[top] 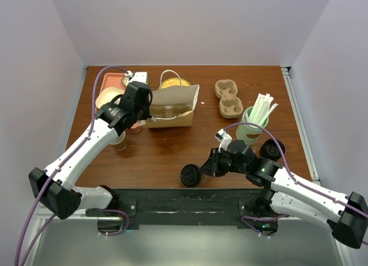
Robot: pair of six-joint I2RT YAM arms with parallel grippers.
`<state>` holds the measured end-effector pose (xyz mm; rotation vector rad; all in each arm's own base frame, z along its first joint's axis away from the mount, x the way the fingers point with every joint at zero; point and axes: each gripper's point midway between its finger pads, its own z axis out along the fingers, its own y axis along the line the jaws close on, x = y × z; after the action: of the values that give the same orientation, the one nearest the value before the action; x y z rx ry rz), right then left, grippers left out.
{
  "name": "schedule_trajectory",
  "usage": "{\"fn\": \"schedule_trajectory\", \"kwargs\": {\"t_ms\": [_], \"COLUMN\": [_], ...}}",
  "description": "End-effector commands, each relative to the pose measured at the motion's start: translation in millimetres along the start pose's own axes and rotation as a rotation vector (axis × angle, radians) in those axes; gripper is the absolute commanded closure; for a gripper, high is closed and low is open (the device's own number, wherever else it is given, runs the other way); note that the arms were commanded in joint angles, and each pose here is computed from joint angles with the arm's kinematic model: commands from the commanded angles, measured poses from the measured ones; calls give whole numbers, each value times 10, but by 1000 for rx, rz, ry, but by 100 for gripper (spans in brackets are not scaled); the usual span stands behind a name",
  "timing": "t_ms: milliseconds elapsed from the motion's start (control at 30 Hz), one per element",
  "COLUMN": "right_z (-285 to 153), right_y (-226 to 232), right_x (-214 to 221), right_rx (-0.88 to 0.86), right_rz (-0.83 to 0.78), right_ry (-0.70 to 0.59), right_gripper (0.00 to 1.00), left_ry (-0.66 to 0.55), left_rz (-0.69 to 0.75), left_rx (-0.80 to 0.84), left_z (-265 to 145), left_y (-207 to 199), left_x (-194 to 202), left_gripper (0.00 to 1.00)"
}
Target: Pack the takeout coffee
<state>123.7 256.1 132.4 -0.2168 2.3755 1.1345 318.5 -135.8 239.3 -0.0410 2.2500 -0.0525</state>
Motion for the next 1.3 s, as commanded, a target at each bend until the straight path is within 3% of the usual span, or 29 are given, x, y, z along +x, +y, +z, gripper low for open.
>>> {"fn": "schedule_trajectory", "kwargs": {"t_ms": [0,167,567,700,800,933,1067,1267], "right_z": [-34,-99,-540,-701,-746,-660,-532,-367], "right_y": [-131,-347,-384,-197,-80,-37,-59,-47], "right_x": [-129,-153,-518,-706,-796,-693,-676,-522], "right_rx": [86,222,439,435,450,463,498,473], "right_rz": [-4,-11,-100,-159,-182,-206,-190,-175], "right_ry": [-56,-57,-108,-122,-89,52,104,118], "right_gripper": [85,66,58,54,42,29,23,22], "left_ry": [32,36,-17,-32,-41,-40,-47,-83], "left_rz": [-13,-15,-46,-59,-67,-74,-78,-54], "left_rx": [27,48,115,130,135,158,156,78], "left_z": [-53,-82,-218,-258,-286,-312,-326,-315], "left_y": [-22,-41,-121,-136,-126,-151,-141,-2], "left_x": [47,82,-70,-104,-106,-79,-90,-180], "left_gripper": [100,100,100,100,100,100,100,100]}}
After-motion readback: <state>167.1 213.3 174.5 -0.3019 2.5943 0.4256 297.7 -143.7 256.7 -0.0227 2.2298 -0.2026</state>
